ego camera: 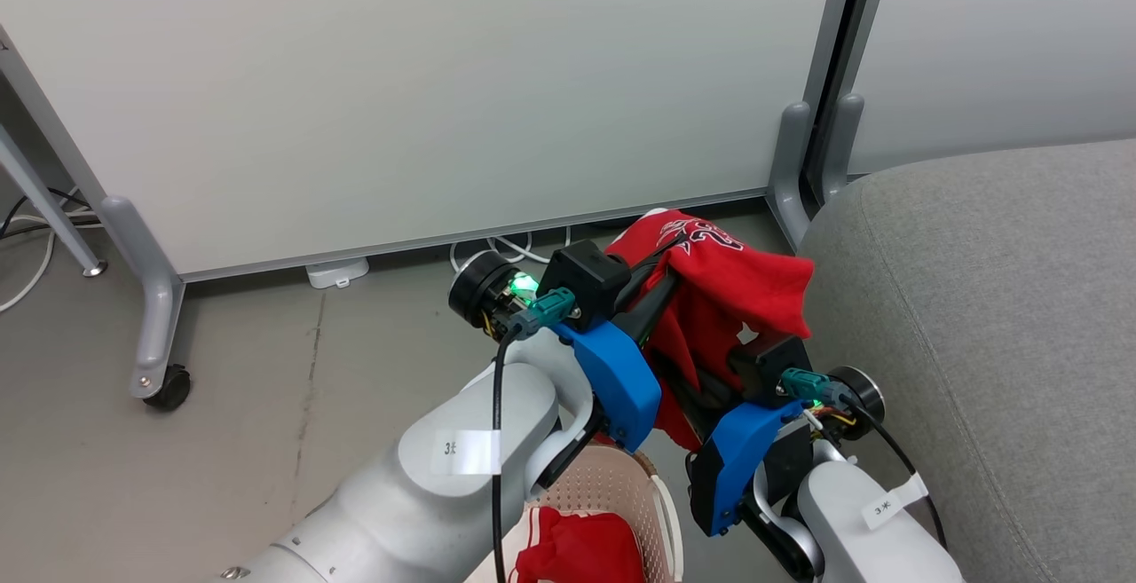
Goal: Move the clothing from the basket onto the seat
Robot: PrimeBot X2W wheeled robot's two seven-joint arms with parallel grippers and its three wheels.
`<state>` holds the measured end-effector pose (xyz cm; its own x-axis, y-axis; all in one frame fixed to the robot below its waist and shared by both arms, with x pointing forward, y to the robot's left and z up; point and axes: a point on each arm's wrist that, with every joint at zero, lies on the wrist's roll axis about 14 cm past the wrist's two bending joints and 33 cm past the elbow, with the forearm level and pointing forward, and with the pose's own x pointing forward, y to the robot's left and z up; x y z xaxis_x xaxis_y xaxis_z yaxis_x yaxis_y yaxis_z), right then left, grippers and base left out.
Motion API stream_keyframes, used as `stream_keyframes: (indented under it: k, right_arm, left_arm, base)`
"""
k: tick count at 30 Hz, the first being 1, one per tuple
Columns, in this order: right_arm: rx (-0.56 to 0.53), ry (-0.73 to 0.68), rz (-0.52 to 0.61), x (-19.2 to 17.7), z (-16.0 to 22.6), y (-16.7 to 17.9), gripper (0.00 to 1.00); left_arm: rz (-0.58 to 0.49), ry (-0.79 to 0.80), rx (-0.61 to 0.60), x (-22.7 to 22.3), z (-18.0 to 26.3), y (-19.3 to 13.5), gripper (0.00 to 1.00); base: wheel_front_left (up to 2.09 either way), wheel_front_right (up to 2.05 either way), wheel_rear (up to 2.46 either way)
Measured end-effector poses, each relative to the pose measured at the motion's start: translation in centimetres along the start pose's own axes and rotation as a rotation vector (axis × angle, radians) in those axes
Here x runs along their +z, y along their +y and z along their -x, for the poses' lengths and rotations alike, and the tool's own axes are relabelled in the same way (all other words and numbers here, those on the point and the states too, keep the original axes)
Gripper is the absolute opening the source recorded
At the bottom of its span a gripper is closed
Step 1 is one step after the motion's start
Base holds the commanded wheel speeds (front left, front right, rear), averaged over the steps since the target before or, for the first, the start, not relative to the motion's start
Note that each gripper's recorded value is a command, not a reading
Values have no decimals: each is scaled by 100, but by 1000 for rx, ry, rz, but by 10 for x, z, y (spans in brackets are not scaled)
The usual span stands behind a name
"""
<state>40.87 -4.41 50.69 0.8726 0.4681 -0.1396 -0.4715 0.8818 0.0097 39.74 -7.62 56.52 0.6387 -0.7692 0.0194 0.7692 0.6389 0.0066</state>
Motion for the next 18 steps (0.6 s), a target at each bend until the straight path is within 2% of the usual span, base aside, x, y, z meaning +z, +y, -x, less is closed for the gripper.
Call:
stream_keyframes:
  k: [1,2,3,4,11,18]
  right_arm:
    - [-2,-1,-1,0,0,-1,0]
    - [-4,1,-2,0,0,-1,0]
    - [-5,1,-3,0,1,-2,0]
    - [-7,1,-4,0,1,-2,0]
    - [-11,3,-5,-2,1,-3,0]
    - [-19,-7,-6,0,1,-7,0]
  left_arm:
    - [0,1,1,0,0,0,0]
    - [1,1,2,0,0,1,15]
    - [2,1,3,0,0,1,46]
    - [2,0,4,0,0,1,100]
    - [29,-24,36,4,0,8,100]
    - [65,-54,138,-6,19,26,100]
  base:
    - [0,0,0]
    - [0,0,0]
    - [0,0,0]
    - [0,0,0]
    - [0,0,0]
    - [0,0,0]
